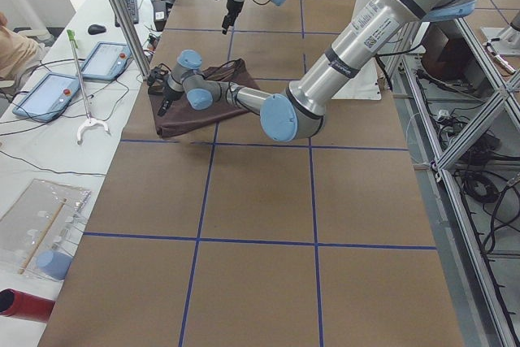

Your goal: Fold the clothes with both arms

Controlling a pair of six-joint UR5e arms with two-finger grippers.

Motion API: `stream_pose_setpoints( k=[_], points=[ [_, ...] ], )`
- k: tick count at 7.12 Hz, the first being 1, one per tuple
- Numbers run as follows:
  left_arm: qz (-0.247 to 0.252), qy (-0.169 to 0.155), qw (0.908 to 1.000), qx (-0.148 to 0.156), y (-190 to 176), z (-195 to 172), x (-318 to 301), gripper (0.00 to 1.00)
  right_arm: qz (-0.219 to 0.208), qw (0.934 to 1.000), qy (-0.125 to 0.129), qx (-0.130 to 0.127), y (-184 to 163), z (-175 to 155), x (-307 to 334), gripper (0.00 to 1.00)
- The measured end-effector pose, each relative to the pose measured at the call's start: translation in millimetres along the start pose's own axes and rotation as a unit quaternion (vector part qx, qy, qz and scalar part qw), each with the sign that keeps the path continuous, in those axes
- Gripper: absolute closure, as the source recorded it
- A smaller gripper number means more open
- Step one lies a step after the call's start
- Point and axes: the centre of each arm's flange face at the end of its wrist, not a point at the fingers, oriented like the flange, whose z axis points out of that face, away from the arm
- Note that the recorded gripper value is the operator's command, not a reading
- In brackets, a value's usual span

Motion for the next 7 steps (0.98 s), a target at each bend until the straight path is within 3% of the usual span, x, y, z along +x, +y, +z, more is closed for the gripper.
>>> stream_pose_setpoints(
  k=[1,2,4,7],
  points=[
    [0.002,0.025,0.9997,-0.007,7.5,-15.8,-5.0,0.0,0.003,1.0,-0.008,0.0,-2.3,9.2,-24.8,0.17],
    [0.003,0.037,0.9993,-0.008,13.4,-25.6,-6.1,0.0,0.004,0.9999,-0.016,0.0,-5.5,25.7,-49.0,0.23],
    [0.002,0.044,0.999,-0.008,20.3,-30.0,-7.6,0.0,0.009,0.9998,-0.019,-0.005,3.2,58.0,-102.7,0.25],
    [0.001,0.042,0.999,-0.011,25.3,-28.3,-11.8,0.0,-0.001,1.0,0.0,-0.004,36.9,88.4,-125.2,0.37]
  ],
)
